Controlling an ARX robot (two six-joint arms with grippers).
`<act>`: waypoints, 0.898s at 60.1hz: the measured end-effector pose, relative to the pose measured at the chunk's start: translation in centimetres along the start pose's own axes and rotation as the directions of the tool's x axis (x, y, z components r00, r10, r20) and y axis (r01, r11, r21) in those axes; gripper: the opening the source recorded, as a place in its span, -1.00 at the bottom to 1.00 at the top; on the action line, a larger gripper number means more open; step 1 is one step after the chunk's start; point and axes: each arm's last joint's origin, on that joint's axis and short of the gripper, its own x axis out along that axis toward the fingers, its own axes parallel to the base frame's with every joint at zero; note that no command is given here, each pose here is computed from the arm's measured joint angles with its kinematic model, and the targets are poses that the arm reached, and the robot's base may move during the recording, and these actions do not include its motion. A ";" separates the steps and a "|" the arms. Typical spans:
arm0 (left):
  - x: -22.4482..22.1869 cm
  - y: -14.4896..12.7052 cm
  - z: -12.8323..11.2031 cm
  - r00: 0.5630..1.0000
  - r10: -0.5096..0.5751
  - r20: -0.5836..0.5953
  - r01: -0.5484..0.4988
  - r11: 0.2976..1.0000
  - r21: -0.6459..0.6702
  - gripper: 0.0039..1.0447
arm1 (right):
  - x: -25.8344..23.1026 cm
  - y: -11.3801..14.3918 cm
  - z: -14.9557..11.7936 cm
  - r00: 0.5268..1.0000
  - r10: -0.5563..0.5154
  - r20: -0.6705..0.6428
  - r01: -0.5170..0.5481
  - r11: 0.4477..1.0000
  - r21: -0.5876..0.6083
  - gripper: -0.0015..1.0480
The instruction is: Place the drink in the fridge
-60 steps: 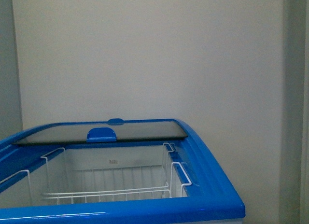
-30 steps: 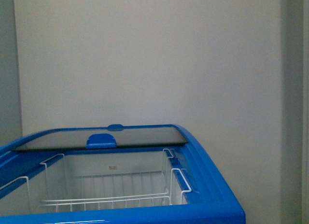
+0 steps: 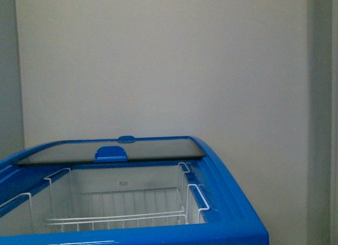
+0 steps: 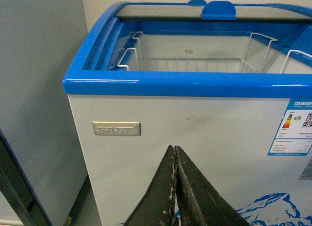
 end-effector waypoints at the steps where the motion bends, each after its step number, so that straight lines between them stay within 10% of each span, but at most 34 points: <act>1: 0.0 0.0 0.0 1.000 0.000 0.000 0.000 1.000 0.000 -0.96 | 0.0 0.0 -0.1 1.000 0.000 0.003 0.000 1.000 0.000 -0.95; 21: 0.0 0.0 0.0 1.000 0.000 0.000 0.000 1.000 0.000 -0.93 | -0.1 0.0 -0.6 1.000 0.000 0.015 0.000 1.000 0.000 -0.90; 54: 0.0 0.0 0.0 1.000 0.000 0.000 0.000 1.000 0.000 0.88 | -0.1 0.0 -0.6 1.000 0.000 0.015 0.000 1.000 0.000 0.87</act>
